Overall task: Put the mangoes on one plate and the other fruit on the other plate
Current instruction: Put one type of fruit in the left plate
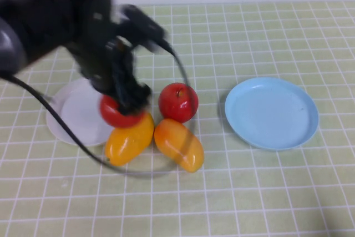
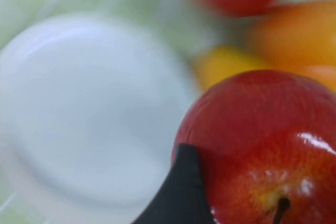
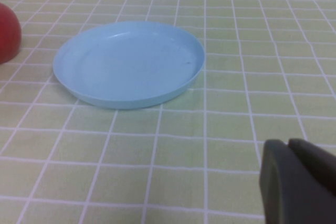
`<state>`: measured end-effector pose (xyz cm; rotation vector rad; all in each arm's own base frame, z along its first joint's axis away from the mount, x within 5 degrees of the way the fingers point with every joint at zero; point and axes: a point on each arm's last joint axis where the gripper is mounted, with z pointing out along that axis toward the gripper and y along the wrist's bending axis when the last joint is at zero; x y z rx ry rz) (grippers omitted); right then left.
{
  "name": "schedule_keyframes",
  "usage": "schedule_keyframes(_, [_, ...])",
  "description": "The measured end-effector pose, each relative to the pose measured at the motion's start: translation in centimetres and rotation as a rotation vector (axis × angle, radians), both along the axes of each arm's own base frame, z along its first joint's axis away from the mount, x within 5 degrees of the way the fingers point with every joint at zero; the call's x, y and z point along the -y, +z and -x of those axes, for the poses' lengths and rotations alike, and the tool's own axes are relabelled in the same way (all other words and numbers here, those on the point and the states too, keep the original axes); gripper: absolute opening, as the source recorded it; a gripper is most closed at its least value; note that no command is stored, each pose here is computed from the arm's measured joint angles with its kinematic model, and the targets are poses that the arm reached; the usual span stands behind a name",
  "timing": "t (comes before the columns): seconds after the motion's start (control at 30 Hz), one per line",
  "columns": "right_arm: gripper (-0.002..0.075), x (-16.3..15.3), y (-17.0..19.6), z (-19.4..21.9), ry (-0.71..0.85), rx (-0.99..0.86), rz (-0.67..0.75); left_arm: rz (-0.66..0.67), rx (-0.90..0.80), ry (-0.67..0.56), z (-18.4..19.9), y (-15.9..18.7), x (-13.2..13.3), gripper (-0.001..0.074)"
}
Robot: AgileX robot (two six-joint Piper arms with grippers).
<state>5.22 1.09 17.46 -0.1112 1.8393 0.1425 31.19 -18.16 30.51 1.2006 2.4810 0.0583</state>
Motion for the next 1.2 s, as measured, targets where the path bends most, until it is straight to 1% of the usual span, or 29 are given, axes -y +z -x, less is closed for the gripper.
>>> schedule_keyframes(0.03, [-0.0017,0.0,0.0,0.0,0.0,0.0,0.0,0.019,0.009,0.064,-1.0,-0.2,-1.0,0.0571])
schedule_keyframes(0.07, [-0.0017,0.0,0.0,0.0,0.0,0.0,0.0,0.035,0.019,0.146,-2.4,-0.7,-2.7,0.0571])
schedule_keyframes(0.17, [-0.0017,0.0,0.0,0.0,0.0,0.0,0.0,0.053,0.041,0.295,-5.3,-2.2,-6.2,0.0571])
schedule_keyframes(0.23, [-0.0017,0.0,0.0,0.0,0.0,0.0,0.0,0.043,0.022,0.356,-6.5,-3.5,-8.0,0.0571])
schedule_keyframes(0.33, [-0.0017,0.0,0.0,0.0,0.0,0.0,0.0,0.015,-0.028,0.386,-7.2,-5.3,-8.8,0.0571])
schedule_keyframes(0.47, [-0.0017,0.0,0.0,0.0,0.0,0.0,0.0,-0.001,-0.052,0.385,-7.5,-6.4,-8.8,0.0571])
schedule_keyframes(0.63, [-0.0017,0.0,0.0,0.0,0.0,0.0,0.0,-0.001,-0.053,0.385,-7.5,-6.5,-8.8,0.0574])
schedule_keyframes(0.73, [-0.0017,0.0,0.0,0.0,0.0,0.0,0.0,-0.002,-0.054,0.389,-7.5,-6.5,-8.8,0.0642])
schedule_keyframes(0.8, [-0.0017,0.0,0.0,0.0,0.0,0.0,0.0,-0.002,-0.042,0.391,-7.5,-6.1,-8.8,0.0666])
schedule_keyframes(1.03, [-0.0017,0.0,0.0,0.0,0.0,0.0,0.0,0.032,0.048,0.422,-6.3,-2.7,-9.1,0.0668])
schedule_keyframes(1.1, [-0.0017,0.0,0.0,0.0,0.0,0.0,0.0,0.064,0.076,0.422,-5.9,-1.8,-8.3,0.0668])
schedule_keyframes(1.2, [-0.0017,0.0,0.0,0.0,0.0,0.0,0.0,0.133,0.094,0.37,-5.1,-0.8,-5.4,0.0668])
